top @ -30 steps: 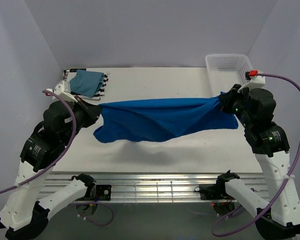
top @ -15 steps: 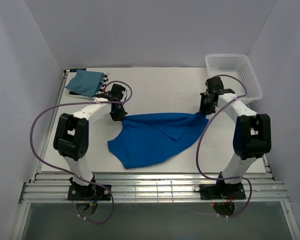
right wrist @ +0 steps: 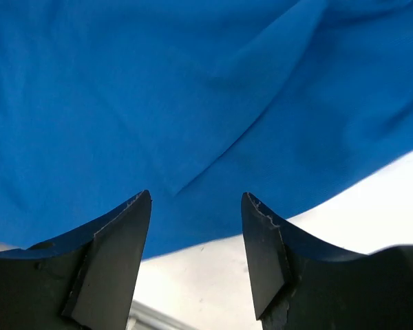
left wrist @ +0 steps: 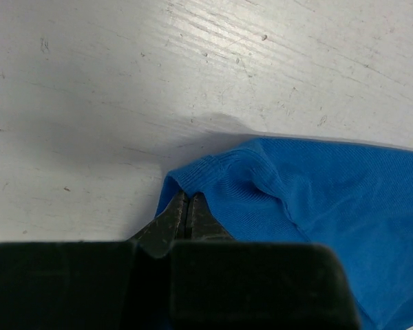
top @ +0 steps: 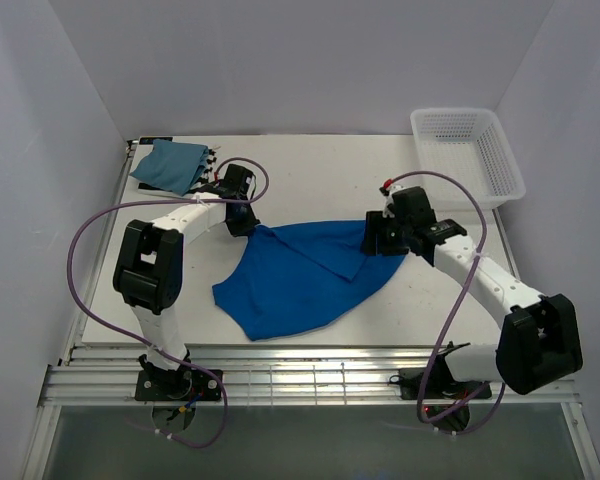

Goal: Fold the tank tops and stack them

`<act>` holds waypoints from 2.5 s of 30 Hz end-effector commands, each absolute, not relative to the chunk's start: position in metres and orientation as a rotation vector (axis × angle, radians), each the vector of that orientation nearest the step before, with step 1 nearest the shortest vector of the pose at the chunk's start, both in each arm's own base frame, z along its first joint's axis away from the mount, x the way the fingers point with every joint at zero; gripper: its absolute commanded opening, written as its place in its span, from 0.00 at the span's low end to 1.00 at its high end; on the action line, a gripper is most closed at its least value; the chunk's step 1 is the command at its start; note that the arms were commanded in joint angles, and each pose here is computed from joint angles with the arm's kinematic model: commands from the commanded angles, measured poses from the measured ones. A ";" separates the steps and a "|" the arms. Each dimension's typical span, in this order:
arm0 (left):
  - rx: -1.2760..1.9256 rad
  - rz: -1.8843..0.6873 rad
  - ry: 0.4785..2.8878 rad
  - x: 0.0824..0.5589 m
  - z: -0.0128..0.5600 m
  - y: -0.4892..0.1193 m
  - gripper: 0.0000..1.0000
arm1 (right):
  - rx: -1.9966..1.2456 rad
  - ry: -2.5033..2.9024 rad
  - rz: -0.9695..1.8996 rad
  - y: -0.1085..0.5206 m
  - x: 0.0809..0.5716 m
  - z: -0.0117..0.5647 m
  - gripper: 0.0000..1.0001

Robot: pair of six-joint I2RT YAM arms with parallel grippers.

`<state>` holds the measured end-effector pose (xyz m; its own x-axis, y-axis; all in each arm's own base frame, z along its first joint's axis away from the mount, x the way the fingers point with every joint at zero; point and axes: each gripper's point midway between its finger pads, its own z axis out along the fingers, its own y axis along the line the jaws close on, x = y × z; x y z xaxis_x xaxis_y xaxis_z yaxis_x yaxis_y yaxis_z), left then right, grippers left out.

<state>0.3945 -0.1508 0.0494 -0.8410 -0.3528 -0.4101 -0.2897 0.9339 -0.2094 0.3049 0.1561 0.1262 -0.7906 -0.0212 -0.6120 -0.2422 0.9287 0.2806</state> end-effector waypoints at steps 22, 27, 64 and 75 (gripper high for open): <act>-0.422 -0.257 2.590 0.389 0.068 -0.154 0.00 | -0.300 2.657 0.480 0.236 0.261 0.042 0.48; -0.418 -0.255 2.594 0.388 0.067 -0.153 0.00 | -0.221 2.633 0.415 0.232 0.272 0.044 0.47; -0.133 -0.841 1.709 0.231 0.451 -0.135 0.00 | -0.397 1.591 0.827 0.175 0.174 0.444 0.08; -0.397 -0.359 1.947 0.402 0.359 -0.119 0.00 | -0.332 1.780 0.441 0.183 0.311 0.411 0.08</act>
